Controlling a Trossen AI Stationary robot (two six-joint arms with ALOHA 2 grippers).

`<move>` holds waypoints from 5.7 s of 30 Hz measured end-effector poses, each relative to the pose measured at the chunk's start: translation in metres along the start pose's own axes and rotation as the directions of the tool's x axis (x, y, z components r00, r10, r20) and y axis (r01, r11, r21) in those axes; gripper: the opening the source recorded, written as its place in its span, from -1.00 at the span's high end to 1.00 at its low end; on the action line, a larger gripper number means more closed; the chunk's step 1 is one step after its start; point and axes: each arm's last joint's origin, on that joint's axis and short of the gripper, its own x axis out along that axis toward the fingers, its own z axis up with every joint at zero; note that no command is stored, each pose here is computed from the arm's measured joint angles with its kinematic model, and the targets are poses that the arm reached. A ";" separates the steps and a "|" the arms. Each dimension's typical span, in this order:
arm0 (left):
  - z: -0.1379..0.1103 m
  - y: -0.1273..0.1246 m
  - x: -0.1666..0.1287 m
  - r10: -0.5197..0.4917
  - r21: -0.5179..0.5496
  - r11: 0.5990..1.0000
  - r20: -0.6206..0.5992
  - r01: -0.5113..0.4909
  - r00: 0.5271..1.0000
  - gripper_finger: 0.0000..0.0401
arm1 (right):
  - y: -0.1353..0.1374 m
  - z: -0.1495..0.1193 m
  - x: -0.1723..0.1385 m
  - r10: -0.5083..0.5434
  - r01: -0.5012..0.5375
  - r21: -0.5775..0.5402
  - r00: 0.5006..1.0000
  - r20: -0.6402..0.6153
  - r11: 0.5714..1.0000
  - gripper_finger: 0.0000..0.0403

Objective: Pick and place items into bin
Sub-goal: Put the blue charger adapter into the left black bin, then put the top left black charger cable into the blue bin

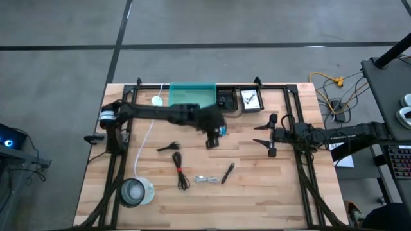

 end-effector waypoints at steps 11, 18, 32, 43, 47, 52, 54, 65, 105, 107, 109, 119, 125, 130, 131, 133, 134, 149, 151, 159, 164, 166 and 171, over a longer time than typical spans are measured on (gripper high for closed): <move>0.012 0.066 0.018 0.042 0.151 0.986 0.152 -0.065 0.987 0.34 | -0.001 0.005 0.000 -0.018 0.018 0.002 0.998 0.052 1.000 -0.07; 0.014 0.100 0.027 0.097 0.193 0.973 0.164 -0.129 0.982 0.34 | -0.002 0.006 0.000 -0.033 0.031 0.026 0.997 0.063 0.999 -0.07; 0.020 0.161 0.038 0.207 0.086 0.968 0.266 -0.237 0.941 0.34 | -0.004 0.008 0.000 -0.087 0.085 0.027 0.993 0.074 0.996 -0.07; 0.012 0.196 0.058 0.254 0.039 0.963 0.204 -0.267 0.945 0.34 | -0.005 0.010 -0.001 -0.123 0.122 0.018 0.988 0.091 0.992 -0.07; 0.008 0.199 0.064 0.254 0.040 0.963 0.191 -0.265 0.948 0.34 | -0.005 0.010 -0.001 -0.125 0.124 0.019 0.988 0.091 0.992 -0.07; 0.007 0.198 0.065 0.250 0.036 0.965 0.179 -0.261 0.951 0.25 | -0.005 0.010 -0.001 -0.125 0.124 0.019 0.988 0.091 0.992 -0.07; 0.007 0.198 0.065 0.249 0.037 0.965 0.179 -0.260 0.952 0.22 | -0.005 0.010 -0.001 -0.125 0.124 0.018 0.988 0.091 0.992 -0.07; 0.008 0.196 0.065 0.244 0.041 0.966 0.183 -0.256 0.952 0.18 | -0.005 0.010 -0.001 -0.125 0.127 -0.014 0.988 0.092 0.992 -0.07; -0.055 0.016 -0.046 0.083 -0.043 0.990 -0.594 -0.135 0.800 0.17 | -0.005 0.011 -0.001 -0.126 0.131 -0.040 0.988 0.094 0.991 -0.07; -0.069 0.017 -0.040 0.082 -0.038 0.989 -0.647 -0.140 0.758 0.17 | -0.005 0.011 -0.001 -0.126 0.131 -0.041 0.987 0.094 0.991 -0.07; -0.080 0.018 -0.035 0.081 -0.035 0.989 -0.677 -0.142 0.731 0.17 | -0.005 0.011 -0.001 -0.126 0.131 -0.041 0.987 0.094 0.991 -0.07; -0.128 0.020 -0.018 0.079 -0.055 0.979 -0.785 -0.196 0.614 0.17 | -0.005 0.011 -0.001 -0.127 0.131 -0.041 0.987 0.094 0.991 -0.07; -0.146 0.021 -0.013 0.100 -0.058 0.967 -0.813 -0.250 0.573 0.17 | -0.005 0.011 -0.001 -0.127 0.131 -0.041 0.987 0.094 0.990 -0.07; -0.155 0.022 -0.006 0.100 -0.060 0.967 -0.806 -0.249 0.584 0.17 | -0.005 0.011 -0.001 -0.127 0.131 -0.041 0.987 0.094 0.990 -0.07; -0.157 0.022 -0.006 0.100 -0.061 0.966 -0.805 -0.249 0.585 0.17 | -0.005 0.011 -0.001 -0.127 0.131 -0.041 0.987 0.094 0.990 -0.07; -0.159 0.022 -0.004 0.100 -0.062 0.967 -0.803 -0.249 0.588 0.17 | -0.005 0.011 -0.001 -0.127 0.131 -0.041 0.987 0.094 0.990 -0.07; -0.160 0.022 -0.003 0.099 -0.064 0.966 -0.801 -0.249 0.590 0.17 | -0.005 0.011 -0.001 -0.127 0.131 -0.041 0.987 0.094 0.990 -0.07; -0.163 0.022 -0.011 0.094 -0.017 0.983 -0.806 -0.182 0.585 0.17 | -0.005 0.010 -0.001 -0.127 0.131 -0.041 0.987 0.094 0.990 -0.07; -0.162 0.021 -0.016 0.095 0.010 0.990 -0.797 -0.143 0.597 0.17 | -0.005 0.010 -0.001 -0.127 0.131 -0.041 0.988 0.093 0.991 -0.07; -0.148 0.017 -0.034 0.019 -0.020 0.999 -0.700 -0.046 0.714 0.17 | -0.005 0.010 -0.001 -0.127 0.131 -0.042 0.988 0.091 0.991 -0.07; -0.148 0.007 -0.032 -0.053 -0.103 0.994 -0.678 -0.024 0.733 0.17 | -0.005 0.010 -0.001 -0.126 0.130 -0.042 0.988 0.090 0.991 -0.07; -0.153 0.004 -0.032 -0.054 -0.100 0.995 -0.692 -0.021 0.720 0.17 | -0.005 0.010 -0.001 -0.126 0.130 -0.040 0.988 0.089 0.991 -0.07; -0.168 0.002 -0.028 -0.053 -0.141 0.987 -0.723 -0.072 0.689 0.17 | -0.005 0.010 -0.001 -0.126 0.130 -0.039 0.988 0.089 0.991 -0.07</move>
